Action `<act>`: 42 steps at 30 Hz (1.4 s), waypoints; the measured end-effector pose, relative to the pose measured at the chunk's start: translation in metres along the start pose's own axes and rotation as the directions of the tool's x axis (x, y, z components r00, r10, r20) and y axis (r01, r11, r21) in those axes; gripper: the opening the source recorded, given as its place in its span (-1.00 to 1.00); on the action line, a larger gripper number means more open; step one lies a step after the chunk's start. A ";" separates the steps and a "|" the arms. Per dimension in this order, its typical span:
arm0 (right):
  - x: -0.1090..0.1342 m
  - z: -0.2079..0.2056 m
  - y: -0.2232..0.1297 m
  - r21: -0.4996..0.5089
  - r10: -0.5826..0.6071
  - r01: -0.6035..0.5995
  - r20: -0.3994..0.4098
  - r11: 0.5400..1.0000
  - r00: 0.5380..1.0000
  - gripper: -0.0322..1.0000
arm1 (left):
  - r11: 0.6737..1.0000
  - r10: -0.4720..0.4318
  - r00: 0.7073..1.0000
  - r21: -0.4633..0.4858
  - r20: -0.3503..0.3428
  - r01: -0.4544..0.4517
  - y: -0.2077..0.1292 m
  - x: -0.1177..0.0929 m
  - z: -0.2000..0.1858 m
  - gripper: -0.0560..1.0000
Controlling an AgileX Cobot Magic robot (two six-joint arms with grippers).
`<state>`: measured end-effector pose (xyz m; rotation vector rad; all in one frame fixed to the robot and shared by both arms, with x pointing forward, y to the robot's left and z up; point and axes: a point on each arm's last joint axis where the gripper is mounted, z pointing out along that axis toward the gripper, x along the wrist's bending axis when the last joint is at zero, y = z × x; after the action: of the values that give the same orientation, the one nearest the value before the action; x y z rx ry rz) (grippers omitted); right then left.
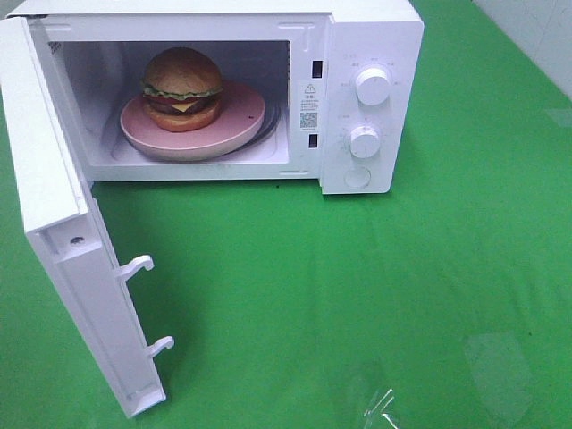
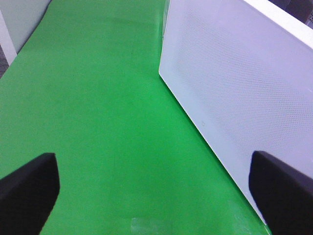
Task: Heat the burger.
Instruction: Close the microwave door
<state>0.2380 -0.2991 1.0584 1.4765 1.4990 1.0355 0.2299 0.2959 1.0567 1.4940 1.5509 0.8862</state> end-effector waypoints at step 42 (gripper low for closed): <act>0.000 0.000 0.000 0.000 0.000 0.000 0.000 1.000 1.000 0.53 | 0.994 -0.031 0.999 -0.101 -0.014 0.030 0.063 0.001 0.042 -0.89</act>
<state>0.2380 -0.2991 1.0584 1.4765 1.4990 1.0355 0.2958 0.2994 1.0947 1.3914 1.5134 0.9460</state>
